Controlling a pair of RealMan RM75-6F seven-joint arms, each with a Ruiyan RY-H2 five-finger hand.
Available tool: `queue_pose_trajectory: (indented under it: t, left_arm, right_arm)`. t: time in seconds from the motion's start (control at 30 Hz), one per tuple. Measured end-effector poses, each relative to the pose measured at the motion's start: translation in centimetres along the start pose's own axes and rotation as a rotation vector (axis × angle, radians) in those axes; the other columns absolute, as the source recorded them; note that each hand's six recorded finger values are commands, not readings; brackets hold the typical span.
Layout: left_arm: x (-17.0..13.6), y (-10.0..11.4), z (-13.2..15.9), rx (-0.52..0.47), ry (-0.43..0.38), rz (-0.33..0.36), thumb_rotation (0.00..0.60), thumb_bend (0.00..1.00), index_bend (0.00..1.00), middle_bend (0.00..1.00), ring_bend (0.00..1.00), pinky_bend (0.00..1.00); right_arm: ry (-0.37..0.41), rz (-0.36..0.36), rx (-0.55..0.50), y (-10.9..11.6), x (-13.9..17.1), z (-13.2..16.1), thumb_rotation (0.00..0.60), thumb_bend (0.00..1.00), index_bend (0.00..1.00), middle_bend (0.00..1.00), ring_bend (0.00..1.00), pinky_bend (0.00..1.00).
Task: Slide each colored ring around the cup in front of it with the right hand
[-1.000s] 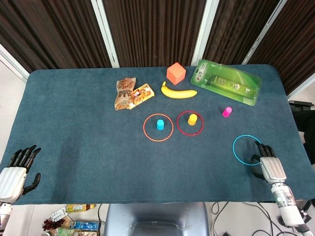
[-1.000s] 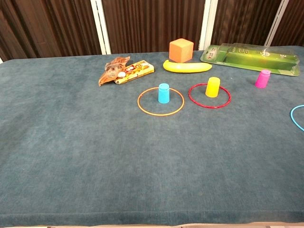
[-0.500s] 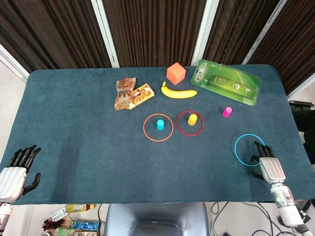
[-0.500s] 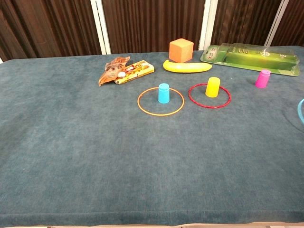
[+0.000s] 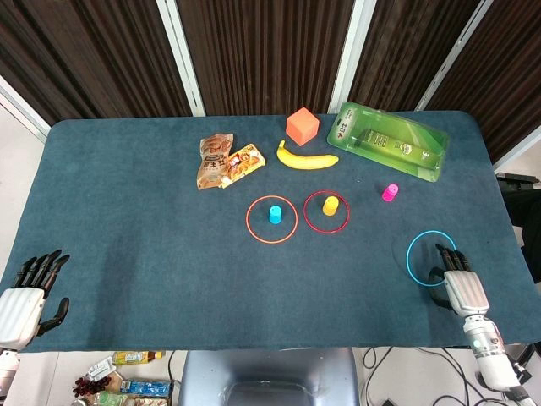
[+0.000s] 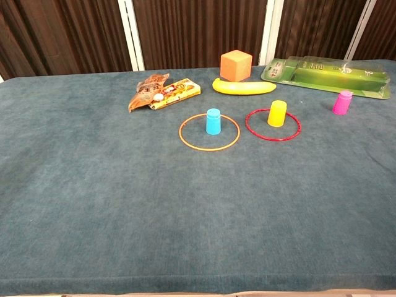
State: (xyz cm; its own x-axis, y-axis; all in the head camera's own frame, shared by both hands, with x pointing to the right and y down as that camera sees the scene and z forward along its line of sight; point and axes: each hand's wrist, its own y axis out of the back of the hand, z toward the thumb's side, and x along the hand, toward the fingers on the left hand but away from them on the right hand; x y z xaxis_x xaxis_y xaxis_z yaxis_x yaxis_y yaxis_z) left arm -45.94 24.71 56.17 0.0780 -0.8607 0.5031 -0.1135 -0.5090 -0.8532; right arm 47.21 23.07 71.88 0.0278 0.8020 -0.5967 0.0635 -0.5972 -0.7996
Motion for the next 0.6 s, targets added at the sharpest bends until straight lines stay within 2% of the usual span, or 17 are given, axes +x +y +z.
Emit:
queue_pose_trajectory:
  t: [0.3,0.47,0.6]
  left_arm:
    - [0.0,-0.2,0.1,0.003,-0.002,-0.006,0.6,0.48,0.0,0.0,0.0,0.03]
    - [0.2,-0.3,0.2,0.009,-0.004,-0.01,0.6,0.48,0.0,0.0,0.0,0.03]
    - [0.4,-0.4,0.2,0.01,0.003,-0.01,0.6,0.48,0.0,0.0,0.0,0.03]
  right_arm:
    - [0.019,-0.037,-0.025,1.2,-1.5,1.0,0.6,0.47,0.77,0.11,0.0,0.0]
    - [0.051,-0.071,-0.051,3.0,-4.4,2.8,0.6,0.47,0.77,0.12,0.0,0.0]
    - [0.058,-0.071,-0.076,4.3,-7.1,4.4,0.6,0.47,0.77,0.12,0.0,0.0]
